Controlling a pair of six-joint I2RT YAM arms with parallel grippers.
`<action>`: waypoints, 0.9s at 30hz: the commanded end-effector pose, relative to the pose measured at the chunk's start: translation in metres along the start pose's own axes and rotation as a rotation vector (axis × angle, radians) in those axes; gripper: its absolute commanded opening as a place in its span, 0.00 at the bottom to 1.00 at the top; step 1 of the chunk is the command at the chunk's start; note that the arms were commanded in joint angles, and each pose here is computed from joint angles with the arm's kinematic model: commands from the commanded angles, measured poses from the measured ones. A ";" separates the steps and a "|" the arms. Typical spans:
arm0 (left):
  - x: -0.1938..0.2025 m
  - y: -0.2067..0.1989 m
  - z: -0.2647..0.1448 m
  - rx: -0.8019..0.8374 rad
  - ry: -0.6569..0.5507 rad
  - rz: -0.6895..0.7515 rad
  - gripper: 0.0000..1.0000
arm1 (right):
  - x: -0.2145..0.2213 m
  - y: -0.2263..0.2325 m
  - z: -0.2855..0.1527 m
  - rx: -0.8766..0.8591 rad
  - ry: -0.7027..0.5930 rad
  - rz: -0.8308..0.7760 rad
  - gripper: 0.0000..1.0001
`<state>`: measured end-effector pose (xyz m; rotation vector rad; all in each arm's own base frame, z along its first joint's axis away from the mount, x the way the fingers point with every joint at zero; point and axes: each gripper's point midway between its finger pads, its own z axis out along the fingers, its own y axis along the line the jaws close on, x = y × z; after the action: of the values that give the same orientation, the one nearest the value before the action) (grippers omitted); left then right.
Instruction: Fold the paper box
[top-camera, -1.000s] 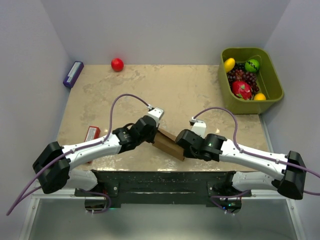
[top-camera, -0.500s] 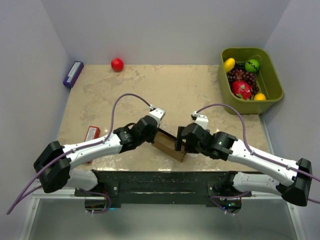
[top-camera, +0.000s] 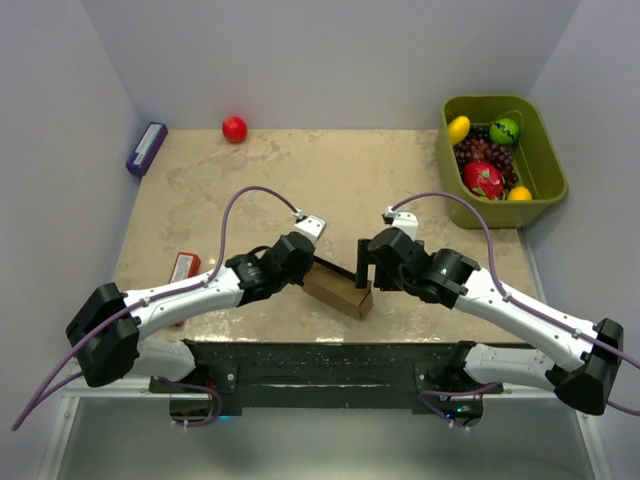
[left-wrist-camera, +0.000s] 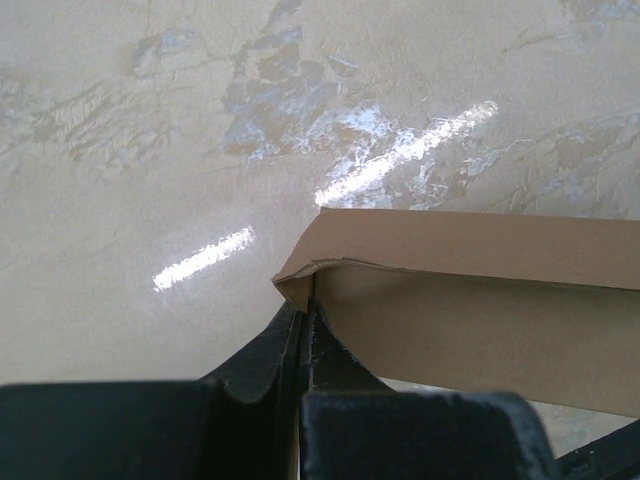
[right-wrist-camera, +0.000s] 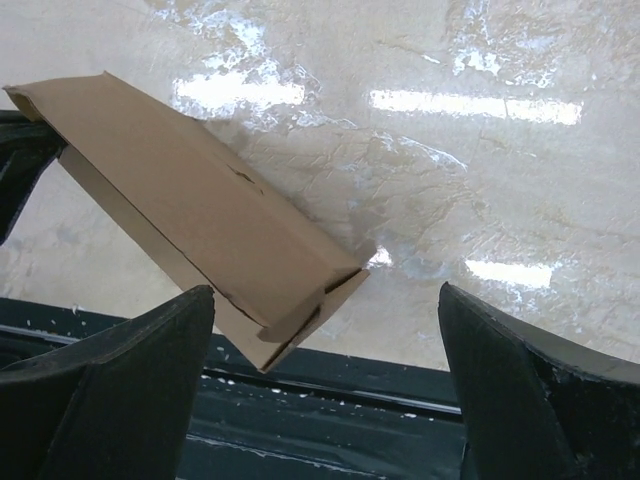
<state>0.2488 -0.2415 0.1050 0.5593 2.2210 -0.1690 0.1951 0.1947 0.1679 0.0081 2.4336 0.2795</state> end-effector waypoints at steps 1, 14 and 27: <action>0.013 0.012 -0.005 -0.048 0.066 0.032 0.00 | 0.001 -0.005 -0.005 -0.014 -0.011 -0.020 0.91; -0.005 -0.002 -0.005 0.011 0.040 0.036 0.00 | 0.007 0.010 0.000 -0.060 0.013 0.019 0.77; -0.002 -0.004 -0.003 0.011 0.050 0.029 0.00 | 0.033 0.007 0.018 -0.002 0.057 0.060 0.60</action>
<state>0.2477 -0.2437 0.1078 0.5850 2.2489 -0.1605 0.1774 0.2013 0.1372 0.0113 2.5097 0.2821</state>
